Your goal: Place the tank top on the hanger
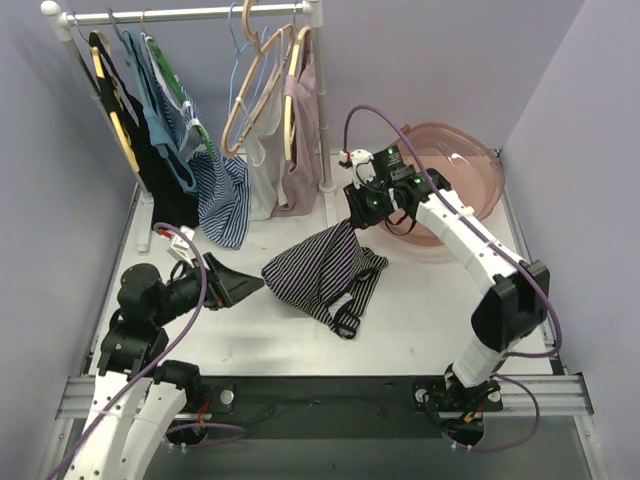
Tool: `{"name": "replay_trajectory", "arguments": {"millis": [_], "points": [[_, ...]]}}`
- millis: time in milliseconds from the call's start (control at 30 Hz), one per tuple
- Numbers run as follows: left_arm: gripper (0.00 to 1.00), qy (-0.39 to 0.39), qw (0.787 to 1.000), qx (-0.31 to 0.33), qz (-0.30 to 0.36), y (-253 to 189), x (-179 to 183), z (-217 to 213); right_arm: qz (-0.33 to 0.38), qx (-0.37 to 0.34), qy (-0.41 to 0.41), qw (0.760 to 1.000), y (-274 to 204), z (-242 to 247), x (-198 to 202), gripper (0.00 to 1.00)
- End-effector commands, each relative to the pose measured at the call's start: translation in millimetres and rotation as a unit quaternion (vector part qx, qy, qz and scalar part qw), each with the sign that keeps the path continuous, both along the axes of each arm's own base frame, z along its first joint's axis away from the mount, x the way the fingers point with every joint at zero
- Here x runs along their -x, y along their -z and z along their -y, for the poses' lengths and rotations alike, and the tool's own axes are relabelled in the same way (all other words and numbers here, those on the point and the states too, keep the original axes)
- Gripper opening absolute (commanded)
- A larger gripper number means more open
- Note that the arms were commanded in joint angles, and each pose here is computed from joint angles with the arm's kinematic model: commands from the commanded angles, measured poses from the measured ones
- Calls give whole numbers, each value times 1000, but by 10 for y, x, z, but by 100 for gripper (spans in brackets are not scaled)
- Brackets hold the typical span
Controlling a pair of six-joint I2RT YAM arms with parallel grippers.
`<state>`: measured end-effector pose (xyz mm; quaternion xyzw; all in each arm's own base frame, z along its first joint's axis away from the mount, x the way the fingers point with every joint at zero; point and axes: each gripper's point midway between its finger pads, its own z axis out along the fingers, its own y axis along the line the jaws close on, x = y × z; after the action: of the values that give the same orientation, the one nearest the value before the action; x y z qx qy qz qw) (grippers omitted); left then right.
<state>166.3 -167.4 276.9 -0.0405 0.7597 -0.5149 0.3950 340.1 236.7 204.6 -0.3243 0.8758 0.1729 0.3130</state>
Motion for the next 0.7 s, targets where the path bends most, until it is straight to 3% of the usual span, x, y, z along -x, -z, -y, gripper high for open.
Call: {"name": "replay_trajectory", "arguments": {"millis": [0,67,133,167,233,267,367,433,500,567,667], "points": [[96,21,999,-24,-36,299,42,113,30,48,16,998,154,253,-318,31],[96,11,997,-42,-58,463,-9,175,26,58,31,997,258,384,-399,43],[96,51,995,-57,-61,535,125,410,23,56,36,998,275,438,-420,52],[96,35,994,-77,-75,653,54,472,26,49,26,998,229,427,-390,57],[96,77,990,-100,-67,699,234,761,24,43,13,999,215,448,-321,65],[96,58,987,-126,-78,800,152,846,30,28,-17,999,125,405,-226,74],[97,92,976,-166,-104,980,298,1208,9,-1,-102,995,133,370,187,82],[97,101,970,-186,-120,1072,362,1346,-19,-26,-196,980,313,323,597,83],[96,91,964,-208,-137,1217,301,1457,1,-37,-272,962,358,334,874,84],[92,85,961,-216,-152,1353,277,1558,-2,-30,-301,953,554,417,1077,85],[88,71,957,-227,-165,1541,189,1671,7,-5,-300,954,732,511,1061,85]]}}
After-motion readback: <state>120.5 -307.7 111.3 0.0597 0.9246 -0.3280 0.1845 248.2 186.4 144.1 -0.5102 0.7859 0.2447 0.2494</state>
